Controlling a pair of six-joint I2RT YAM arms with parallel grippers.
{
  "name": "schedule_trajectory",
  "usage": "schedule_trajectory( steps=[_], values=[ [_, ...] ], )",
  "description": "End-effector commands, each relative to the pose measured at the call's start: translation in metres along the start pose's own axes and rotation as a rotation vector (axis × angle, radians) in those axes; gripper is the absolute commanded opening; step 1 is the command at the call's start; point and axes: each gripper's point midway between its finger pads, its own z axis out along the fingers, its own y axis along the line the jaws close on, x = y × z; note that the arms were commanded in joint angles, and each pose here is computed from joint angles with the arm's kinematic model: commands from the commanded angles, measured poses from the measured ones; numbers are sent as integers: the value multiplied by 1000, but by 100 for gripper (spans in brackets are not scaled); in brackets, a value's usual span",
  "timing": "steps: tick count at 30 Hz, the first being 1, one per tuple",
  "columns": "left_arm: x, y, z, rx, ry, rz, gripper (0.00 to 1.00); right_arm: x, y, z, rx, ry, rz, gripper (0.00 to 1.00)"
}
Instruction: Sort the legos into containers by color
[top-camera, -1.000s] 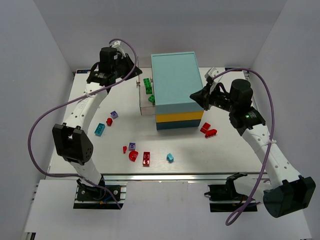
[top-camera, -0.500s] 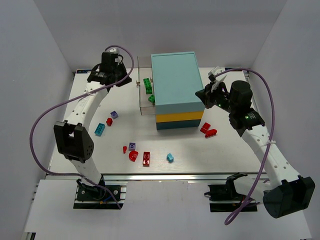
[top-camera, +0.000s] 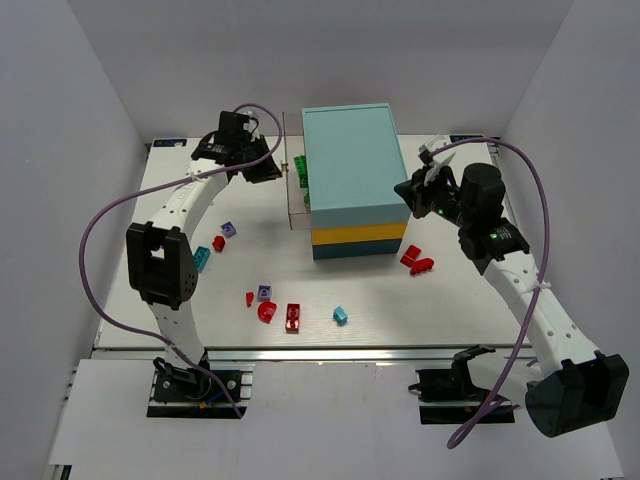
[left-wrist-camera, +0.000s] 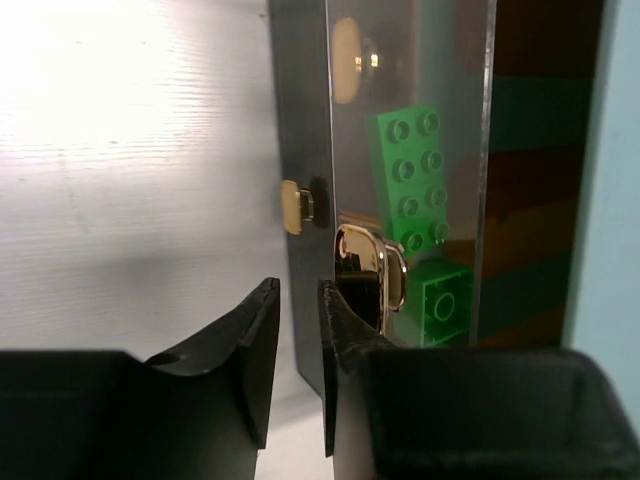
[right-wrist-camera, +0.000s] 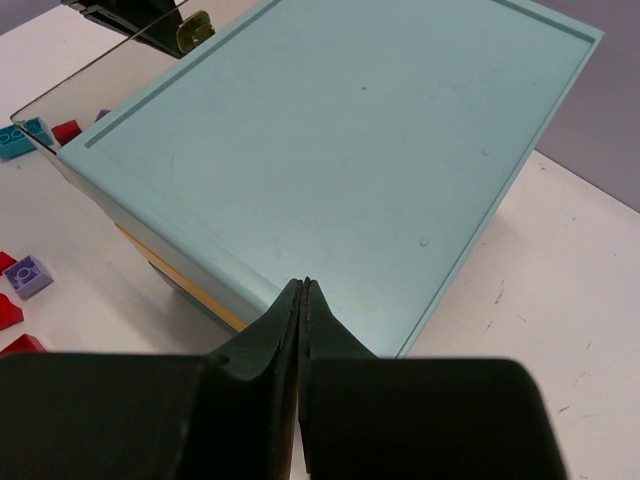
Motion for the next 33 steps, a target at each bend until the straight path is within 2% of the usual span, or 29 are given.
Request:
schedule_trajectory(
  steps=[1, 7, 11, 33],
  values=[
    [-13, -39, -19, 163, -32, 33, 33, -15, -5, -3, 24, -55, -14, 0],
    [-4, -56, -19, 282, 5, 38, 43, -13, -7, -3, 30, -50, -15, 0],
    [2, -61, -16, 323, 34, 35, 46, -12, -9, -4, 35, -51, -15, 0],
    [30, -81, -13, 498, 141, 43, 52, -9, -14, -3, 43, -37, -7, 2]
  ],
)
